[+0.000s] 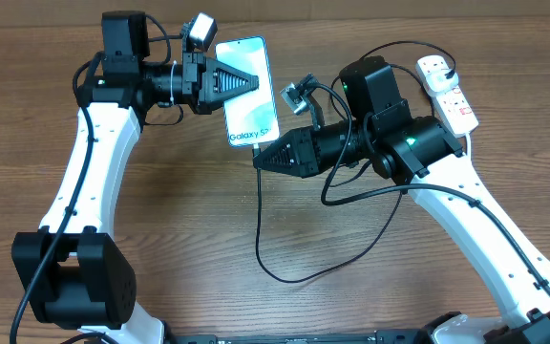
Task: Plug charger to phone and switch on socket
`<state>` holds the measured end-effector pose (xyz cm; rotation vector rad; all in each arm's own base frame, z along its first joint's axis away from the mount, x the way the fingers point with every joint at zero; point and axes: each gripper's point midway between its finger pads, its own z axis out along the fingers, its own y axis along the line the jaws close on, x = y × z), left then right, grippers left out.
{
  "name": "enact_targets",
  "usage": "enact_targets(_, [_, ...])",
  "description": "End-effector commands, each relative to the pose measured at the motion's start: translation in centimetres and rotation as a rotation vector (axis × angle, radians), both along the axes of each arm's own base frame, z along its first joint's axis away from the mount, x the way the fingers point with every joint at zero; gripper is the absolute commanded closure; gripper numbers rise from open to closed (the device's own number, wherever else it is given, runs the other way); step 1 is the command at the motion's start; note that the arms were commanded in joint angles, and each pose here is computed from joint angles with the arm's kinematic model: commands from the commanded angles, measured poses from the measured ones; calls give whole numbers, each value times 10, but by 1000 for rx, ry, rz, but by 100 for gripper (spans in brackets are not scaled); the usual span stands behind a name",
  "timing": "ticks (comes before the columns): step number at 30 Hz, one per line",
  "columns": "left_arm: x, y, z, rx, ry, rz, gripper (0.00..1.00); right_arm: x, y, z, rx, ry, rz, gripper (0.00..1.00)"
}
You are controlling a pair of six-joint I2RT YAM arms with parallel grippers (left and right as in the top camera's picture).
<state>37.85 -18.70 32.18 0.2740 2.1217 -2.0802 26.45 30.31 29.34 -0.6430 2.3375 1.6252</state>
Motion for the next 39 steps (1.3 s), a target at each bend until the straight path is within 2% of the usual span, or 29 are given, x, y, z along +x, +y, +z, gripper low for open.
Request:
enact_targets(1, [-7,-3,7,-30,-3,-42,96,2,-1,10,13,-22,-8,96])
enact_targets(23, [-7,-3,7,-30,-22,-43,96,8,4,-6,-3,49,-9,96])
enact_targets(39, [3,15,8,-30,-56,6,96,-9,5,6,65,100,77,96])
